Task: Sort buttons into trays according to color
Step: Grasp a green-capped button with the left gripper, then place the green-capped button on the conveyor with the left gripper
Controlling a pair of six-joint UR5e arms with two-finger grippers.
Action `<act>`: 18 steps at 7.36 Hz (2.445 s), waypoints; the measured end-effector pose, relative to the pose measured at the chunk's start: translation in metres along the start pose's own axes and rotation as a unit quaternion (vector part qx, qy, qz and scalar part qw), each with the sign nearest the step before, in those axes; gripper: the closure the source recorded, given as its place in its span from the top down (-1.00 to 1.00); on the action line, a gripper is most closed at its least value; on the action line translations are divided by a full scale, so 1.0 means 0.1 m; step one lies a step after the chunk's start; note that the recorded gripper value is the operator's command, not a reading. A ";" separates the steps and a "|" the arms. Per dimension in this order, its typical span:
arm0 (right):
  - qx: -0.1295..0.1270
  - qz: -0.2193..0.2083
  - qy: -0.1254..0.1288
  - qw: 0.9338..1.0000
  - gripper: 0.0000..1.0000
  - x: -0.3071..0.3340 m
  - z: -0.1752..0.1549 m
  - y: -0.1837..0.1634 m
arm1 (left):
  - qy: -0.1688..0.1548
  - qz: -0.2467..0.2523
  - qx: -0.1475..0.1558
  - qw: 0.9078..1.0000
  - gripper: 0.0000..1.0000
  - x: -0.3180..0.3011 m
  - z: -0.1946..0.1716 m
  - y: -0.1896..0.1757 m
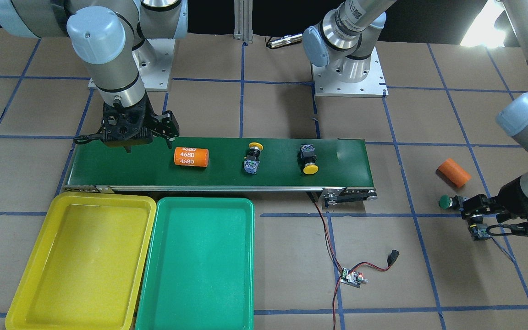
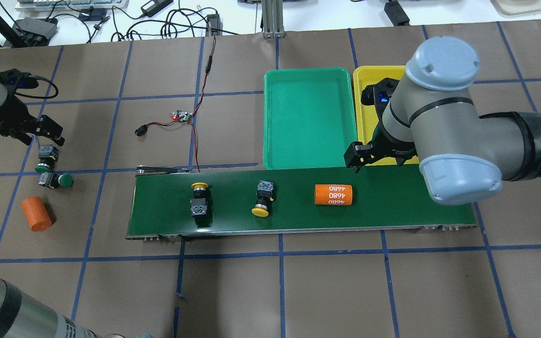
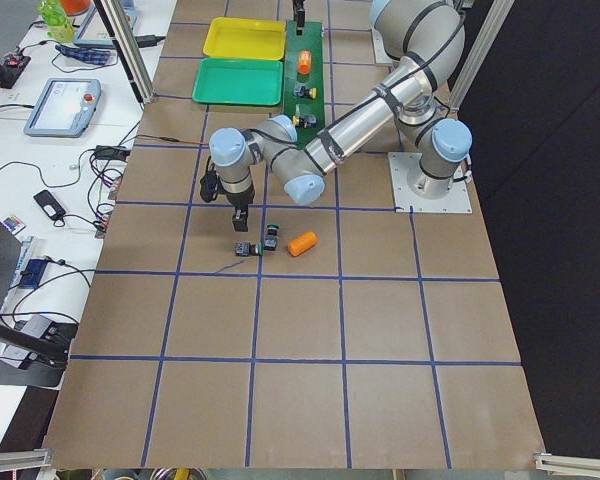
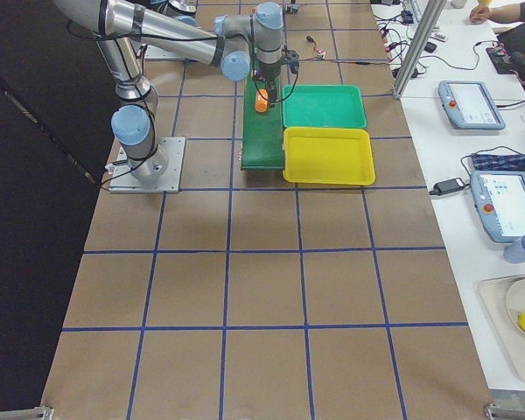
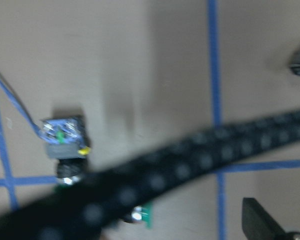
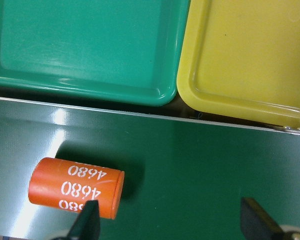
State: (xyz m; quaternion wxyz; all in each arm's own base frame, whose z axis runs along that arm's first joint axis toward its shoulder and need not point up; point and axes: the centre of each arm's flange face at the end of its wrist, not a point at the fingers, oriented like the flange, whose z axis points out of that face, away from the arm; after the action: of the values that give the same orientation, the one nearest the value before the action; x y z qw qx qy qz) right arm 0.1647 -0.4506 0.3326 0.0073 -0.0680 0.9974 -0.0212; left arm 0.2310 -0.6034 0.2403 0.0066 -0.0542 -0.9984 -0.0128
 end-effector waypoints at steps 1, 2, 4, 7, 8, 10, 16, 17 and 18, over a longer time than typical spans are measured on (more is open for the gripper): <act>-0.001 -0.001 0.002 1.000 1.00 -0.02 0.01 0.01 | 0.002 0.009 -0.002 1.000 1.00 -0.11 0.21 -0.01; -0.001 0.002 0.003 1.000 1.00 -0.02 0.01 0.01 | 0.006 0.014 -0.006 1.000 1.00 -0.15 0.35 -0.01; -0.003 0.019 0.003 1.000 1.00 -0.03 0.02 0.02 | 0.007 0.023 -0.009 1.000 0.64 -0.21 0.48 -0.03; -0.005 0.025 0.001 1.000 1.00 -0.04 0.03 0.02 | 0.002 0.030 -0.003 1.000 -0.91 -0.36 0.62 -0.03; -0.005 0.025 0.001 1.000 1.00 -0.04 0.03 0.02 | 0.001 0.028 -0.001 1.000 -0.91 -0.37 0.60 -0.03; -0.006 0.025 0.000 1.000 1.00 -0.04 0.04 0.02 | -0.012 0.006 0.000 1.000 -0.91 -0.15 0.30 -0.05; -0.006 0.025 0.002 1.000 1.00 -0.03 0.04 0.02 | -0.015 -0.063 -0.027 0.998 -0.91 3.02 -0.60 0.48; -0.005 0.025 0.002 1.000 1.00 -0.03 0.04 0.02 | -0.009 -0.062 -0.028 0.998 -0.90 3.26 -0.59 0.71; -0.005 0.025 0.002 1.000 1.00 -0.03 0.03 0.02 | 0.001 -0.069 -0.030 0.997 -0.90 3.41 -0.52 0.87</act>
State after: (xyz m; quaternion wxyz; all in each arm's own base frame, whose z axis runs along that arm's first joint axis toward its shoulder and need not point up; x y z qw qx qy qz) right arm 0.1678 -0.4478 0.3291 0.0050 -0.0434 0.9989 -0.0160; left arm -0.0976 -0.4819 0.2989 0.0052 0.0147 -0.9989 -0.0435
